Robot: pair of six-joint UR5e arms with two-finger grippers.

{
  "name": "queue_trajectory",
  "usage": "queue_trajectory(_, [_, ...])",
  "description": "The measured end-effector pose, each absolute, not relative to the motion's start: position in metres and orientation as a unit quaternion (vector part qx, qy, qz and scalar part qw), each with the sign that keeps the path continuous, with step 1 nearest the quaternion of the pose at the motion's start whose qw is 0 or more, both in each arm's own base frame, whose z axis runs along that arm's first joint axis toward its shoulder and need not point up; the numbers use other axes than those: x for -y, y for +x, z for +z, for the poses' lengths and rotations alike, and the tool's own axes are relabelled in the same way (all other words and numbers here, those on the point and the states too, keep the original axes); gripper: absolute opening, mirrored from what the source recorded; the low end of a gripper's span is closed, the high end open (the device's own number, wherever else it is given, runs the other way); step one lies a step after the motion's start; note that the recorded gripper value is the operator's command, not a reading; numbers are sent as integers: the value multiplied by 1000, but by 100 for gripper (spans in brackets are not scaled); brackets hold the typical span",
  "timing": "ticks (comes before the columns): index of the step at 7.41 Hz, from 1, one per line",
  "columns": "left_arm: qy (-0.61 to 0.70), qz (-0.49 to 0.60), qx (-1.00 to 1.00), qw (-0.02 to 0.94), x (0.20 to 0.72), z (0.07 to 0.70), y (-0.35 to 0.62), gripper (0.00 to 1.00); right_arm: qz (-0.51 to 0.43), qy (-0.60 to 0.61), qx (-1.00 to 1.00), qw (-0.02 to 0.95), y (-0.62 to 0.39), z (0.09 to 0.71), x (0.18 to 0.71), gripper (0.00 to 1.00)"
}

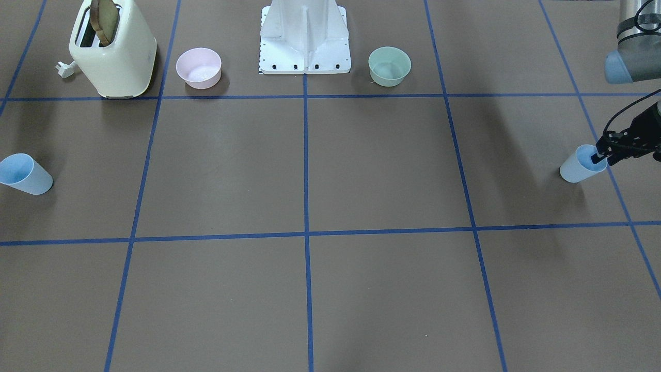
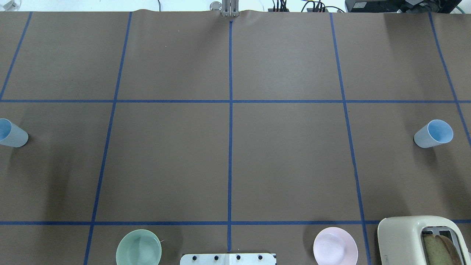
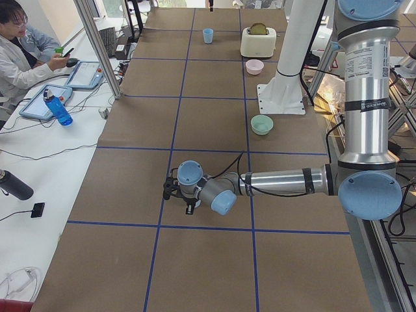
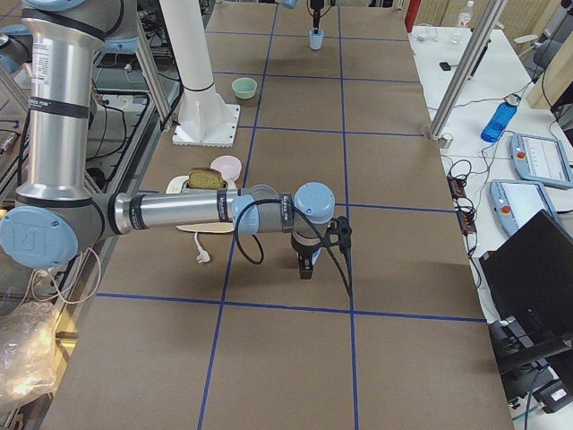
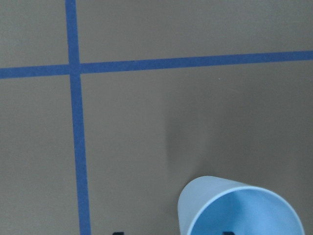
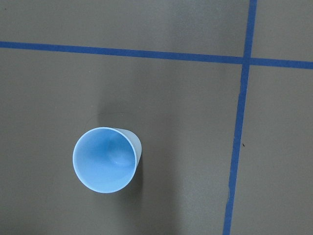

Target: Stack blue cups with both arms

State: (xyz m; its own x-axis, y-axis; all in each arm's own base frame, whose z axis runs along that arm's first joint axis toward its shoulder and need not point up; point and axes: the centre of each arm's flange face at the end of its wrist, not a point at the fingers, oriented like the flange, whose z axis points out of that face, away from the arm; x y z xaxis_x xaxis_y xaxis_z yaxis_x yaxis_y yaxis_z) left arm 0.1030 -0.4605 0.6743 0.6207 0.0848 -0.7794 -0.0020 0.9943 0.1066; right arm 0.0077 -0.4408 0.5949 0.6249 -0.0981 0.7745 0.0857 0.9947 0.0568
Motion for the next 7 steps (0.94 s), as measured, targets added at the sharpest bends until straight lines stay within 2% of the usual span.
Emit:
queue_trajectory(4, [46,13,-438,898,461,670,103,0,-54,9,430,901,7,593,442,96])
queue_trajectory(7, [40,-11,-447,893,471,619,109,0,-54,9,430,901,7,593,442,96])
